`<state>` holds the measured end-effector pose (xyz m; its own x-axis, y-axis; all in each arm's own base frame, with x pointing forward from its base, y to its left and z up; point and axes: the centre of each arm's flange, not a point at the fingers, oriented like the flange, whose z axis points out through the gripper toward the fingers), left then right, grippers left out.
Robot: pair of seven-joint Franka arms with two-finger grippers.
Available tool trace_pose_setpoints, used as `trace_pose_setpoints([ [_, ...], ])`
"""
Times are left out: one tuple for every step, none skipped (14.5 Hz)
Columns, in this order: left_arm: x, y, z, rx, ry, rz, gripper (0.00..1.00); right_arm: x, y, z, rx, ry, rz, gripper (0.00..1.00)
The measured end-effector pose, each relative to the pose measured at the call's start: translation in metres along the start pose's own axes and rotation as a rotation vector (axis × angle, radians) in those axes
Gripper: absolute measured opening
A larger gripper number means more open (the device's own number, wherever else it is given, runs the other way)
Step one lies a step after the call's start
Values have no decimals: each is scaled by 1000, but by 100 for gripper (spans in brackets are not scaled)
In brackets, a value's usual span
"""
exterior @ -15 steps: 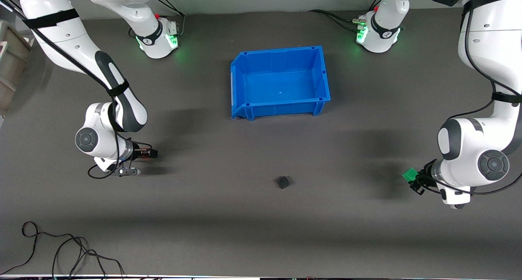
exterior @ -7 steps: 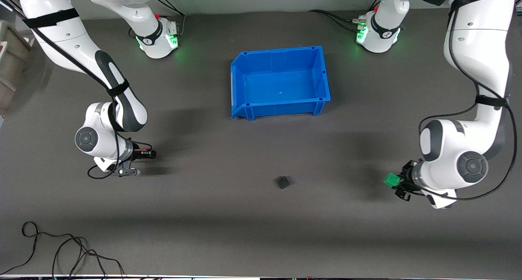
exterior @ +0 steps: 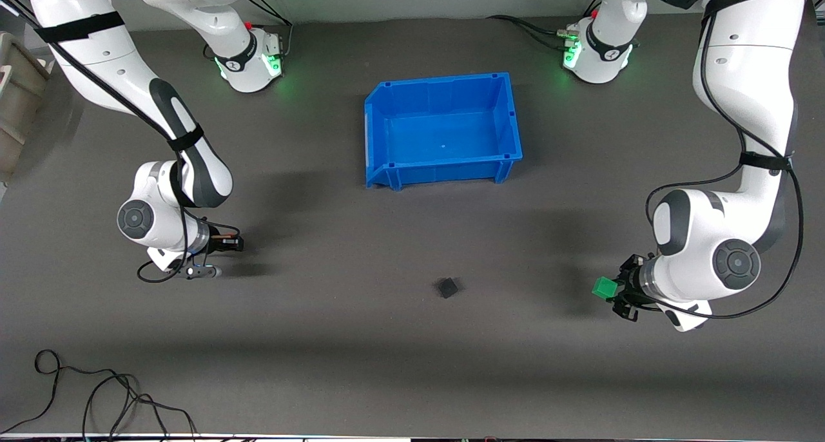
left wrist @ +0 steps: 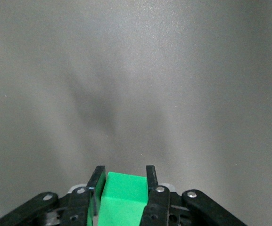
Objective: Attach green and red cubes to black cube
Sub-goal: 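Carry the red cube with the right gripper while the left gripper carries green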
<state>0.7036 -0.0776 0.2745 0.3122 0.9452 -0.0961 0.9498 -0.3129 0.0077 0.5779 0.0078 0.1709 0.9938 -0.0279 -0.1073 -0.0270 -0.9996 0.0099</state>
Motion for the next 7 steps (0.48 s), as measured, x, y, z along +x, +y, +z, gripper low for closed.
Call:
trace_pose_setpoints([
  [0, 0, 0, -1, -1, -2, 40, 0, 0, -1, 0, 2, 0, 46],
  [0, 0, 0, -2, -3, -4, 40, 0, 0, -2, 0, 3, 0, 40],
  [0, 1, -1, -3, -5, -12, 40, 0, 0, -2, 0, 3, 0, 40],
  [0, 1, -2, -8, -10, -31, 40, 0, 0, -2, 1, 3, 1, 40],
  [0, 3, -5, -16, -13, -52, 40, 0, 0, -2, 1, 3, 2, 40],
  [0, 5, -7, -23, -15, -63, 40, 1, 1, -2, 2, 3, 8, 40],
  [-1, 7, -9, -29, -17, -70, 40, 1, 4, -3, 9, 4, 35, 40],
])
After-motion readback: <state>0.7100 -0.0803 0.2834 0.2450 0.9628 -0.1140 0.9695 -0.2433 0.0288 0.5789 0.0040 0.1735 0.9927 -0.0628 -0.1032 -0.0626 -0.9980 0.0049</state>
